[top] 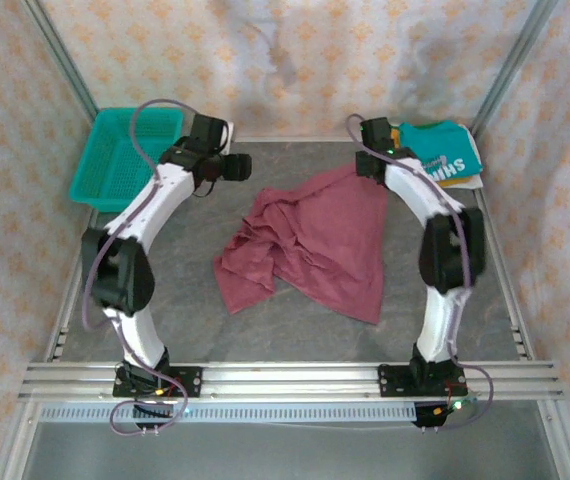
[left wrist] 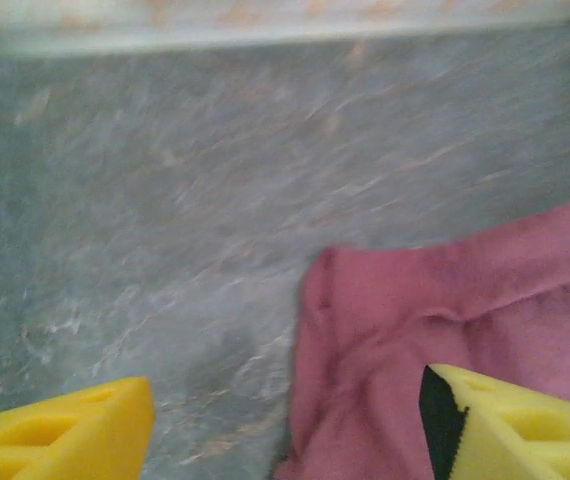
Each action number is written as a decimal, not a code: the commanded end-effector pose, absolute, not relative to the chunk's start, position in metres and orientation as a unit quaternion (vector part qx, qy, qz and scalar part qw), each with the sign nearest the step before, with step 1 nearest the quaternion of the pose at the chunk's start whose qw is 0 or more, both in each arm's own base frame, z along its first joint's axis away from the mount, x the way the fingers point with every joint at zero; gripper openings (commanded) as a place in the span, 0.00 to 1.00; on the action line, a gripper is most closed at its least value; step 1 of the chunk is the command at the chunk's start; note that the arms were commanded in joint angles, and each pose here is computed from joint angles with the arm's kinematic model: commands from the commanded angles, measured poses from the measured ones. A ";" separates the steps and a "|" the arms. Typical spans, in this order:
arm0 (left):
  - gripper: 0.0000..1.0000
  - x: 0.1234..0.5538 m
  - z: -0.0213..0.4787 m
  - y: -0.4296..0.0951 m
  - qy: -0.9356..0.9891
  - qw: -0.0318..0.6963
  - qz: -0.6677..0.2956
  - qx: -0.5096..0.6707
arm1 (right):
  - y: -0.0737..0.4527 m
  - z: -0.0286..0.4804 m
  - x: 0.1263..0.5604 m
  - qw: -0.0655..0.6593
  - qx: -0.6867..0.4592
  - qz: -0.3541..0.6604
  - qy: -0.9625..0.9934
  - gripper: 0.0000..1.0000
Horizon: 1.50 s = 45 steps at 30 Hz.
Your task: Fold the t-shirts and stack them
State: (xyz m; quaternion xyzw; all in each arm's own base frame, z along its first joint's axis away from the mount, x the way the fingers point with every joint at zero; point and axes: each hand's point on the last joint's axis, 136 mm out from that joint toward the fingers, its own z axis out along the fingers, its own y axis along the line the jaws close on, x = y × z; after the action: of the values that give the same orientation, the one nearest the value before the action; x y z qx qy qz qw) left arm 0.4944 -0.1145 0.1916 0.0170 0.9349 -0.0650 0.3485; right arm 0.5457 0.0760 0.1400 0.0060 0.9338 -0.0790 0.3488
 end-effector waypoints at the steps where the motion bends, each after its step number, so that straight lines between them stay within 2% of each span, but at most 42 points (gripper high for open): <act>1: 0.73 0.494 0.228 -0.104 0.912 0.410 -0.020 0.011 | 0.067 0.170 0.573 0.373 0.046 -0.085 0.923 0.61; 4: 0.73 0.466 0.214 -0.128 0.917 0.394 -0.019 0.056 | 0.079 0.173 0.558 0.368 0.039 -0.056 0.927 0.62; 11: 0.68 0.402 0.161 -0.180 0.929 0.344 -0.055 0.129 | 0.099 0.166 0.458 0.387 0.065 0.062 0.918 0.63; 15: 0.68 0.390 0.129 -0.205 0.935 0.308 -0.073 0.163 | 0.094 0.151 0.418 0.394 0.075 0.081 0.912 0.63; 23: 0.76 0.386 0.080 -0.237 0.935 0.262 -0.098 0.216 | 0.081 0.143 0.406 0.403 0.086 0.059 0.909 0.63; 26: 0.74 0.387 0.067 -0.239 0.937 0.255 -0.096 0.218 | 0.084 0.147 0.410 0.412 0.088 0.068 0.904 0.63; 27: 0.72 0.390 0.066 -0.239 0.936 0.260 -0.097 0.215 | 0.085 0.146 0.412 0.412 0.088 0.071 0.904 0.63; 28: 0.66 0.391 0.065 -0.241 0.935 0.261 -0.100 0.216 | 0.087 0.145 0.413 0.410 0.087 0.074 0.905 0.63; 30: 0.43 0.393 0.064 -0.241 0.935 0.267 -0.096 0.215 | 0.089 0.144 0.415 0.407 0.086 0.079 0.906 0.63; 32: 0.16 0.396 0.065 -0.234 0.936 0.270 -0.077 0.212 | 0.090 0.144 0.415 0.407 0.086 0.079 0.906 0.63; 35: 0.00 0.400 0.078 -0.219 0.935 0.287 -0.043 0.202 | 0.087 0.146 0.413 0.410 0.088 0.074 0.905 0.63; 45: 0.00 0.436 0.142 -0.152 0.929 0.356 -0.060 0.081 | 0.068 0.116 0.411 0.373 0.129 0.041 0.918 0.63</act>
State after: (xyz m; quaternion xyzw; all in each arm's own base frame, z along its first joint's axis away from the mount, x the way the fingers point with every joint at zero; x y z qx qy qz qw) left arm 0.4199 -0.1735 0.1167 0.1240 0.9369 -0.0616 0.3210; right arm 0.4074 0.0784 0.1188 0.1020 0.9184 0.0573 0.3779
